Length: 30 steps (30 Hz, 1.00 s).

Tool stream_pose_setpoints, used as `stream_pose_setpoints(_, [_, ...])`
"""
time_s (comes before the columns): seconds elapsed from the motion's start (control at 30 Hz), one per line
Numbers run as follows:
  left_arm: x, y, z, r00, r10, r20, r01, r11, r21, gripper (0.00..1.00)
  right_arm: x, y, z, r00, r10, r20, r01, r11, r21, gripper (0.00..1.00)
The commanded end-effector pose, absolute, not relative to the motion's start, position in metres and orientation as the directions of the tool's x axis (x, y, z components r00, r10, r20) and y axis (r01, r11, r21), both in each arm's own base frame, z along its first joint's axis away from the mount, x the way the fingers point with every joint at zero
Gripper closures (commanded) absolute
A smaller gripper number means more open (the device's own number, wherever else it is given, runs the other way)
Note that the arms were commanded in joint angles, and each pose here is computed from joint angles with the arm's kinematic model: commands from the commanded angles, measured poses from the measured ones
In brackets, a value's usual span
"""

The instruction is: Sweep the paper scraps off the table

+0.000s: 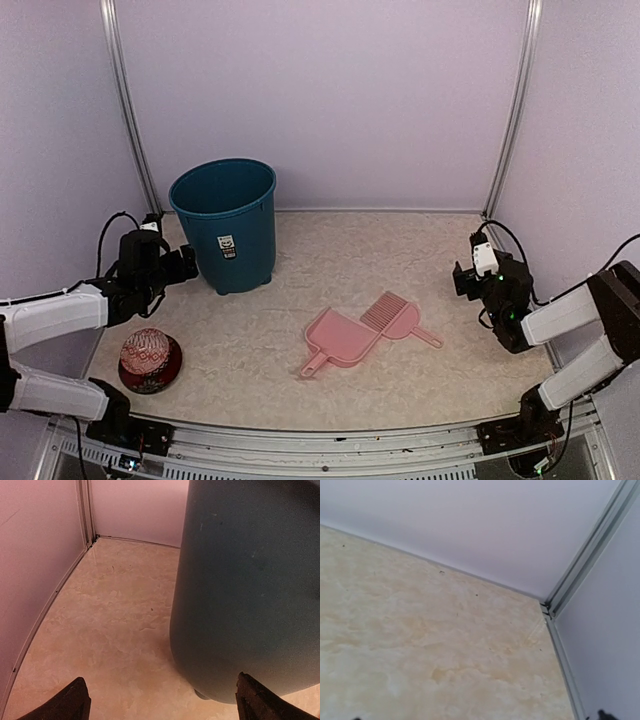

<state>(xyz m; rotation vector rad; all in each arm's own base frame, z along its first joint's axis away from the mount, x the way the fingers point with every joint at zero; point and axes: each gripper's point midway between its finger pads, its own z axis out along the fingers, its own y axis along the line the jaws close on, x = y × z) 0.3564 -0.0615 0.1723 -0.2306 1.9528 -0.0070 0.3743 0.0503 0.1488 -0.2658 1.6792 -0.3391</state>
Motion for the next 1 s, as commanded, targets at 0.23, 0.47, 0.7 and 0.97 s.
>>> stream_pose_setpoints(0.23, [0.382, -0.045, 0.154, -0.341, 0.000, -0.940, -0.085, 0.996, 0.030, 0.01, 0.382, 0.033, 0.157, -0.022, -0.235, -0.972, -0.049, 0.971, -0.233, 0.00])
stream_pose_setpoints(0.47, [0.389, -0.026, 0.146, -0.296, 0.027, -0.955, -0.077, 0.996, 0.052, 0.01, 0.373, 0.004, 0.150, 0.003, -0.140, -0.990, 0.039, 0.989, -0.140, 0.00])
stream_pose_setpoints(0.7, [0.403, -0.011, 0.146, -0.232, 0.029, -0.972, -0.054, 0.998, 0.042, 0.01, 0.375, -0.001, 0.151, 0.000, -0.126, -0.992, 0.062, 0.990, -0.126, 0.00])
stream_pose_setpoints(0.97, [0.403, -0.011, 0.153, -0.142, 0.020, -0.990, -0.027, 0.999, 0.024, 0.01, 0.374, -0.002, 0.151, 0.003, -0.125, -0.992, 0.062, 0.990, -0.124, 0.00])
